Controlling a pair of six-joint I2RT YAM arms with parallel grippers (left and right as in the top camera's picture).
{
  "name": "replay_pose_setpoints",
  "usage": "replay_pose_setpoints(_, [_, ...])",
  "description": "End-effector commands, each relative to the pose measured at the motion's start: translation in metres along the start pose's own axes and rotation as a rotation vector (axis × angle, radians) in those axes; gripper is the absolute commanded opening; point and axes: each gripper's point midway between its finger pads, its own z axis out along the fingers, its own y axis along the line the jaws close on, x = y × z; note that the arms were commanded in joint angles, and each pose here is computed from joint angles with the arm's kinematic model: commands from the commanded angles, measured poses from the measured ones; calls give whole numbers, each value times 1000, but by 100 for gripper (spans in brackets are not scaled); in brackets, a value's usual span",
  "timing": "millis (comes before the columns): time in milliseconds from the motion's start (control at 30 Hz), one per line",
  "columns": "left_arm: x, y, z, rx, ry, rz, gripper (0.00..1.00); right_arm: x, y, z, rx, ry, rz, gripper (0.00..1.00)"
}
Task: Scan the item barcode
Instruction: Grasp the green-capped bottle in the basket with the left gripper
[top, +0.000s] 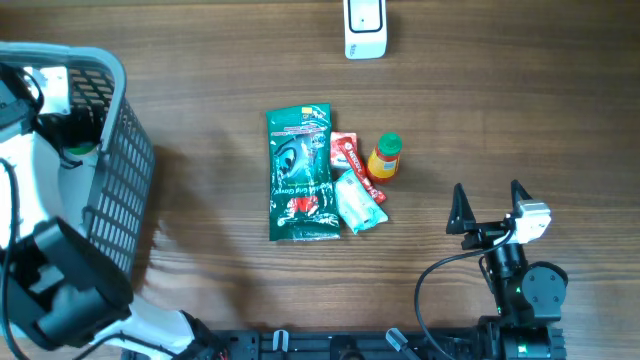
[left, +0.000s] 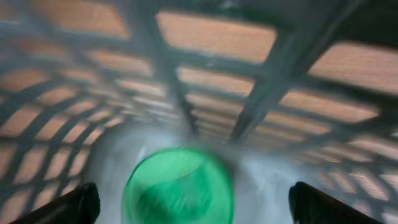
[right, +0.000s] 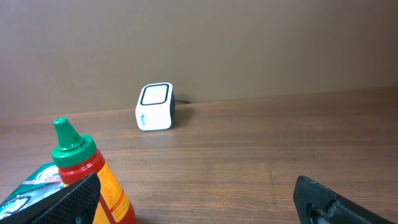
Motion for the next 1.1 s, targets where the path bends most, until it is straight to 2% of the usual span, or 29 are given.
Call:
replay_pose_setpoints(0, [14,3,29,14,41,18,100,-2,3,0,-14,-9,-20,100])
replay_pose_setpoints(300, [23,2,54,75,34,-10,99,-2,3,0,-14,-9,-20,100])
replay_pose_setpoints(433, [19,12,53,55,8,-16,77,-2,3,0,-14,-9,-20,100])
replay_pose_setpoints(467, [18,12,53,53,3,-16,69,-2,3,0,-14,-9,-20,100])
replay_pose_setpoints(567, [16,13,53,50,-3,-15,60,-2,3,0,-14,-9,-20,100])
replay_pose_setpoints(667, [11,14,48,43,-18,-19,58,-2,3,0,-14,-9,-20,100])
replay_pose_setpoints(733, [-3,18,31,23,-64,-18,54,-2,3,0,-14,-9,-20,100])
replay_pose_setpoints(833, [-32,25,-8,-21,-167,-30,55,-2,3,0,-14,-9,-20,100])
replay_pose_setpoints(933, [-67,28,-77,-71,-324,-37,56,-2,3,0,-14,-9,-20,99])
replay_pose_setpoints(1067, [-101,3,-159,-7,-529,-54,55,-2,3,0,-14,-9,-20,100])
